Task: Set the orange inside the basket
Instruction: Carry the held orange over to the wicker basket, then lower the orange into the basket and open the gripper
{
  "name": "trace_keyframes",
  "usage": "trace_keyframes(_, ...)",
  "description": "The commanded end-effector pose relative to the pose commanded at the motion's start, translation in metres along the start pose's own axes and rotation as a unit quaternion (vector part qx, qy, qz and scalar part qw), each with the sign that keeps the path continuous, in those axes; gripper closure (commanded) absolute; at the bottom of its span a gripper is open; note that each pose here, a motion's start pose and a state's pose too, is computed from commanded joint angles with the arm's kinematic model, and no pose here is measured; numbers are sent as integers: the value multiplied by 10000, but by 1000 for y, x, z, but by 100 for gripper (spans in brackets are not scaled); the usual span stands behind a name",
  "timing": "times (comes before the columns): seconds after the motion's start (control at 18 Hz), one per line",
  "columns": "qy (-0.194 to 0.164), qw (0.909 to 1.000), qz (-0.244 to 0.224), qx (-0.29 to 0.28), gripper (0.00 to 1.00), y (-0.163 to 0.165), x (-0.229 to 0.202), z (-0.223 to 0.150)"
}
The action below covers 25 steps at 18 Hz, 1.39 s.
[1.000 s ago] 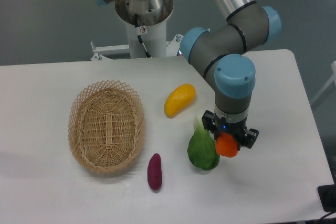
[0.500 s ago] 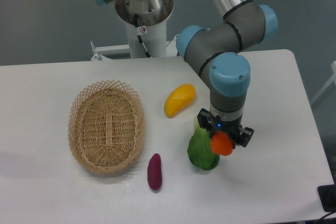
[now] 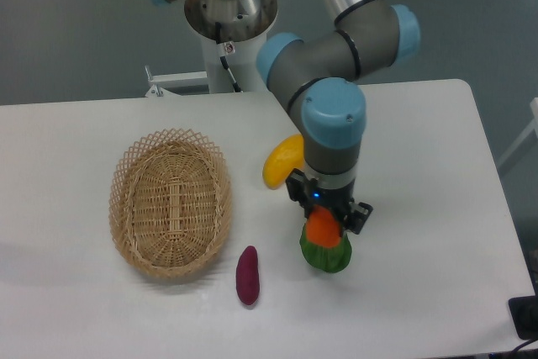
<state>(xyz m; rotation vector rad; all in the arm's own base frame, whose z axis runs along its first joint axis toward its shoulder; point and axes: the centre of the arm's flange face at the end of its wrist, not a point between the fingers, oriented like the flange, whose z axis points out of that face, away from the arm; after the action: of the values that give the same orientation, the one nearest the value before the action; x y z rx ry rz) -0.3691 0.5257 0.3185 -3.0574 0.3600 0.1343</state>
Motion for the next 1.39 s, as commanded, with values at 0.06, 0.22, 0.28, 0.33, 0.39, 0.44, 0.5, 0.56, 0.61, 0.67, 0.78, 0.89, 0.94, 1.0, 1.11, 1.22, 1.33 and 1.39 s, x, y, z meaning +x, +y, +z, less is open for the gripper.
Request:
trace_keyframes(0.06,16,10000,38,-2,43,-5,7,0)
trace_keyframes(0.22,19,10000,-9,3,43,-21,30,6)
trace_keyframes(0.28,-35,10000,6,46,43,-26,36,6)
trace_keyframes(0.33,-64,10000,20,73,43,-29,44,9)
trace_keyframes(0.39,-79,9999,58,94,43,-33,54,9)
trace_keyframes(0.44,-72,9998,126,106,43,-40,68,12)
trace_keyframes(0.5,-84,9997,163,130,43,-46,81,12)
trace_keyframes(0.56,-88,9996,216,140,43,-52,93,12)
trace_keyframes(0.61,-68,9995,284,143,43,-60,106,12)
trace_keyframes(0.67,-73,9993,351,141,43,-74,125,12)
trace_keyframes(0.78,-79,9992,365,162,43,-89,146,12)
trace_keyframes(0.89,-86,9988,448,181,43,-99,158,15)
trace_keyframes(0.94,-67,9987,479,158,43,-102,162,19)
trace_keyframes(1.0,-11,9987,496,106,42,-102,163,28)
trace_keyframes(1.11,21,9983,573,76,42,-105,173,33)
trace_keyframes(1.22,17,9982,589,83,35,-106,176,35)
trace_keyframes(1.33,6,9982,596,95,25,-108,176,37)
trace_keyframes(1.39,1,9982,596,100,22,-108,176,38)
